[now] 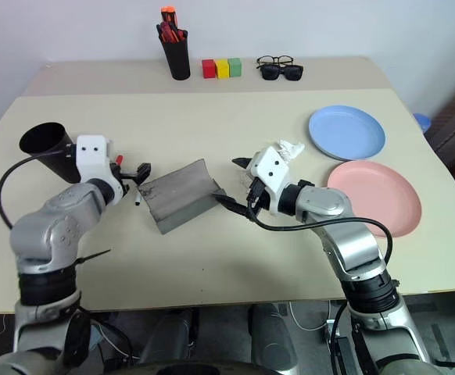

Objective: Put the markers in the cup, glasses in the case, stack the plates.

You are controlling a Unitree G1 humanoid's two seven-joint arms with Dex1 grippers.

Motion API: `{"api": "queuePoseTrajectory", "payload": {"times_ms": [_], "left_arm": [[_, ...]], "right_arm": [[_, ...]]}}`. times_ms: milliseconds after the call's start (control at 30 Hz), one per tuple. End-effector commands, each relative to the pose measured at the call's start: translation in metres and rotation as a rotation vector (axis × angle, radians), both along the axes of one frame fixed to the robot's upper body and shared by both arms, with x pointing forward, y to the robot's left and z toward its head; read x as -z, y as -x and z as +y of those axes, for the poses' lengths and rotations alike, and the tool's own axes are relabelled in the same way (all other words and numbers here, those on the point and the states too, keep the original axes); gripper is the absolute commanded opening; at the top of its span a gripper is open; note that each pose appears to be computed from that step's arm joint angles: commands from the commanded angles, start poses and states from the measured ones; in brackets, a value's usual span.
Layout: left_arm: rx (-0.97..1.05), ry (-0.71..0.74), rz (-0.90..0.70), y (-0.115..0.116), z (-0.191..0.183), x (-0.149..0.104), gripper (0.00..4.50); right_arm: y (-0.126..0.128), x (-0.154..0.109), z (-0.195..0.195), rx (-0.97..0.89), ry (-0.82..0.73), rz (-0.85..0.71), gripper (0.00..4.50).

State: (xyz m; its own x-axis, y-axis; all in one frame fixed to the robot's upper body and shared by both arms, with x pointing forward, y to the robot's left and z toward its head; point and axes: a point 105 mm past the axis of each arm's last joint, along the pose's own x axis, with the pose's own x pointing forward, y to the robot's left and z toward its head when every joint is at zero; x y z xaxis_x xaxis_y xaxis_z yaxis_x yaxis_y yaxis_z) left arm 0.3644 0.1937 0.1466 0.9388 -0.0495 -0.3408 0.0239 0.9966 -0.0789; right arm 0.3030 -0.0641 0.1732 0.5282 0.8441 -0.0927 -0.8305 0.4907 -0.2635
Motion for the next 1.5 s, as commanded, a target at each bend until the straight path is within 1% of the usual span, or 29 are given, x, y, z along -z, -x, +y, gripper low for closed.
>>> {"api": "queuePoseTrajectory", "payload": {"times_ms": [33, 100, 233, 267, 300, 367, 433, 467, 500, 567, 600, 667, 700, 733, 767, 800, 833, 867, 900, 967, 1000, 1067, 1133, 1200, 1267, 1367, 1500], "left_arm": [[-0.025, 0.0, 0.086, -0.01, -0.001, 0.001, 4.46], [-0.06, -0.023, 0.145, -0.014, 0.002, 0.005, 4.46], [-0.088, -0.037, 0.211, -0.013, 0.002, 0.008, 4.46], [-0.092, -0.045, 0.221, -0.012, 0.002, 0.009, 4.22], [-0.098, -0.047, 0.225, -0.011, 0.002, 0.01, 3.93], [-0.103, -0.04, 0.23, -0.01, 0.003, 0.011, 3.13], [-0.115, -0.034, 0.23, -0.009, 0.004, 0.013, 2.02], [-0.122, -0.032, 0.228, -0.009, 0.005, 0.013, 1.51], [-0.126, -0.031, 0.222, -0.009, 0.006, 0.012, 1.1], [-0.117, -0.04, 0.193, -0.011, 0.006, 0.008, 0.02], [-0.105, -0.051, 0.155, -0.013, 0.005, 0.003, 0.02], [-0.065, -0.079, -0.018, -0.021, 0.001, -0.025, 0.02], [-0.036, -0.087, -0.147, -0.024, -0.002, -0.048, 0.02], [-0.016, -0.092, -0.232, -0.024, -0.005, -0.063, 0.02], [0.022, -0.073, -0.381, -0.02, -0.008, -0.092, 0.02], [0.049, -0.064, -0.481, -0.015, -0.009, -0.11, 0.02], [0.015, -0.063, -0.597, -0.009, 0.0, -0.132, 0.02], [-0.033, -0.072, -0.681, -0.004, 0.011, -0.147, 0.02], [-0.112, -0.1, -0.745, 0.001, 0.027, -0.159, 0.02], [-0.226, -0.166, -0.818, 0.007, 0.049, -0.172, 0.02], [-0.284, -0.211, -0.839, 0.01, 0.061, -0.177, 0.02], [-0.375, -0.298, -0.863, 0.014, 0.083, -0.179, 0.02], [-0.41, -0.374, -0.86, 0.012, 0.095, -0.172, 0.02], [-0.441, -0.438, -0.842, 0.009, 0.103, -0.16, 0.02], [-0.452, -0.445, -0.831, 0.007, 0.106, -0.148, 0.02], [-0.468, -0.476, -0.806, 0.004, 0.11, -0.132, 0.02], [-0.472, -0.455, -0.772, 0.002, 0.113, -0.113, 0.02]], "right_arm": [[0.007, -0.01, 0.013, -0.05, -0.02, -0.04, 4.5], [0.008, -0.01, 0.016, -0.059, -0.02, -0.044, 4.5], [0.009, -0.011, 0.021, -0.075, -0.026, -0.044, 4.5], [0.01, -0.012, 0.023, -0.083, -0.027, -0.045, 4.5], [0.011, -0.012, 0.024, -0.09, -0.027, -0.047, 4.5], [0.011, -0.013, 0.026, -0.097, -0.032, -0.051, 4.5], [0.011, -0.013, 0.027, -0.1, -0.035, -0.053, 4.5], [0.011, -0.013, 0.028, -0.102, -0.036, -0.053, 4.5], [0.011, -0.013, 0.029, -0.104, -0.036, -0.053, 4.5], [0.012, -0.013, 0.03, -0.11, -0.035, -0.054, 4.5], [0.012, -0.013, 0.031, -0.114, -0.035, -0.054, 4.5], [0.012, -0.014, 0.032, -0.119, -0.036, -0.058, 4.5], [0.012, -0.015, 0.033, -0.122, -0.037, -0.062, 4.5], [0.012, -0.016, 0.033, -0.124, -0.037, -0.065, 4.5], [0.011, -0.018, 0.034, -0.127, -0.039, -0.071, 4.5], [0.011, -0.019, 0.034, -0.128, -0.041, -0.075, 4.5], [0.01, -0.021, 0.035, -0.132, -0.043, -0.08, 4.5], [0.01, -0.022, 0.035, -0.136, -0.045, -0.085, 4.5], [0.01, -0.024, 0.037, -0.141, -0.048, -0.091, 4.5], [0.009, -0.028, 0.039, -0.148, -0.056, -0.105, 4.5], [0.008, -0.033, 0.041, -0.149, -0.071, -0.117, 4.5], [0.004, -0.053, 0.049, -0.14, -0.146, -0.153, 4.5], [-0.001, -0.073, 0.058, -0.123, -0.225, -0.176, 4.5], [0.0, -0.085, 0.069, -0.133, -0.27, -0.177, 4.5], [0.002, -0.088, 0.079, -0.15, -0.291, -0.175, 4.5], [-0.001, -0.086, 0.088, -0.146, -0.285, -0.181, 4.5], [0.0, -0.085, 0.091, -0.146, -0.291, -0.179, 4.5]]}}
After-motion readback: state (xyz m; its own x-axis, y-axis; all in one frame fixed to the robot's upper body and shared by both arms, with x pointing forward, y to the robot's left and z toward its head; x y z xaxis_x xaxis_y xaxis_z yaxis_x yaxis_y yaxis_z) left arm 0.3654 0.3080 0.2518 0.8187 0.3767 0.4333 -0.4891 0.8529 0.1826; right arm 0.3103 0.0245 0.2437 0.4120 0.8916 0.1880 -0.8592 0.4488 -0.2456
